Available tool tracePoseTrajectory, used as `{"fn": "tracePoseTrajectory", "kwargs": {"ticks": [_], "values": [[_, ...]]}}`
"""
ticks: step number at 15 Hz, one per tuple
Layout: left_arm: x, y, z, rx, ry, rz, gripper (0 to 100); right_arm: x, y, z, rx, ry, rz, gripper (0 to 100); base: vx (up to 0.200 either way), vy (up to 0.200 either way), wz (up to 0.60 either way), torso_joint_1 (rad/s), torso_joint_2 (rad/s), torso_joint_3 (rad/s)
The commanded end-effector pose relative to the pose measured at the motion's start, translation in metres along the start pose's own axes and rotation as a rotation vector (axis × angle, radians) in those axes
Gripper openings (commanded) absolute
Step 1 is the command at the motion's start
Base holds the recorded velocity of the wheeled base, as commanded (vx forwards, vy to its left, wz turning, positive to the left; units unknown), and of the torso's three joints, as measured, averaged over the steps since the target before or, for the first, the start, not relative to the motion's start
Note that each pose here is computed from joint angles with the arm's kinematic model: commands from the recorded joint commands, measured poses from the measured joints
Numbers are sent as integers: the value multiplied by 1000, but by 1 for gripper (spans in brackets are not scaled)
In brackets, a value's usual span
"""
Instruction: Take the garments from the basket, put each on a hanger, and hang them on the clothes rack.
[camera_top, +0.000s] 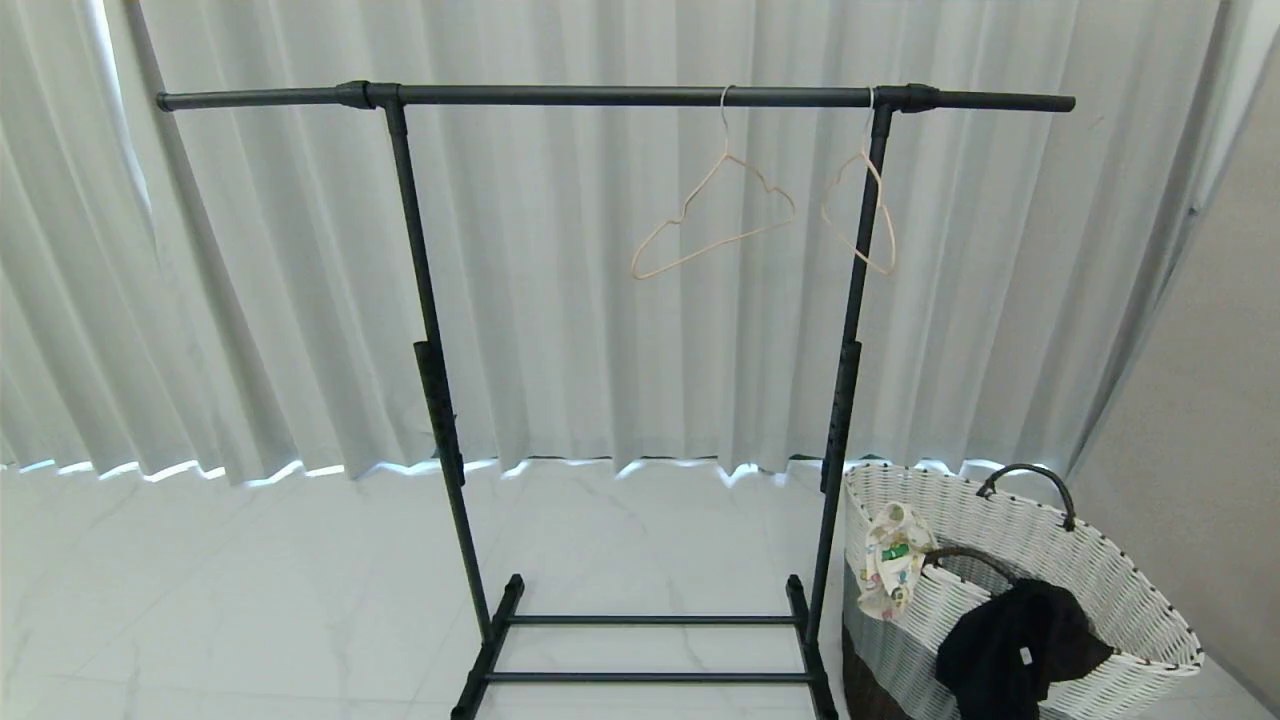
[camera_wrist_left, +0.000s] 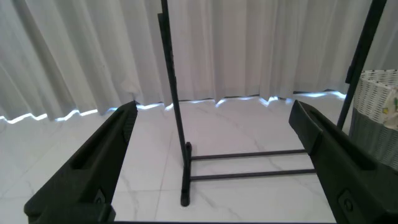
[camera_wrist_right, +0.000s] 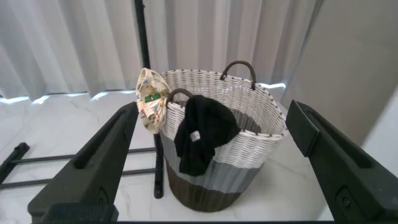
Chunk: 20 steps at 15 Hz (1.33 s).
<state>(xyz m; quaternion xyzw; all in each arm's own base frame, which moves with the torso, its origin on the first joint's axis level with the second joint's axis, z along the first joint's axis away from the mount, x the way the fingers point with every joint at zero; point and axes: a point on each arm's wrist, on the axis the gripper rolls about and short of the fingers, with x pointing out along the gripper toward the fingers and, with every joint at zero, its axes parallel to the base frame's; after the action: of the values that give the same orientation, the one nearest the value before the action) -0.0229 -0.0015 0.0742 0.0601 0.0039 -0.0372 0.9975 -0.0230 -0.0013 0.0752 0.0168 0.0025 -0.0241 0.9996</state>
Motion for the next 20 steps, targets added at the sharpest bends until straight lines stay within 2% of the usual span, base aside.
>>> {"fn": "tracePoseTrajectory", "kwargs": {"ticks": [1, 8, 13, 16, 17, 18, 19, 20], "values": [[0, 0, 0, 0, 0, 0, 100, 0, 0, 0, 0, -1, 1, 100, 200, 0, 0, 7, -2, -2], [0, 0, 0, 0, 0, 0, 100, 0, 0, 0, 3, 0, 2, 100, 200, 0, 0, 1, 1, 1], [0, 0, 0, 2, 0, 0, 100, 0, 0, 1, 19, -7, -2, 100, 0, 0, 0, 0, 0, 0], [0, 0, 0, 11, 0, 0, 100, 0, 0, 1, 2, -10, -1, 100, 0, 0, 0, 0, 0, 0], [0, 0, 0, 11, 0, 0, 100, -3, 1, 11, -26, -38, 21, 100, 0, 0, 0, 0, 0, 0], [0, 0, 0, 11, 0, 0, 100, -4, 1, 40, -20, -35, 47, 100, 0, 0, 0, 0, 0, 0], [0, 0, 0, 11, 0, 0, 100, 0, 2, 58, -24, 17, 51, 100, 0, 0, 0, 0, 0, 0], [0, 0, 0, 11, 0, 0, 100, 10, 3, 69, -53, 122, 36, 100, 0, 0, 0, 0, 0, 0]]}}
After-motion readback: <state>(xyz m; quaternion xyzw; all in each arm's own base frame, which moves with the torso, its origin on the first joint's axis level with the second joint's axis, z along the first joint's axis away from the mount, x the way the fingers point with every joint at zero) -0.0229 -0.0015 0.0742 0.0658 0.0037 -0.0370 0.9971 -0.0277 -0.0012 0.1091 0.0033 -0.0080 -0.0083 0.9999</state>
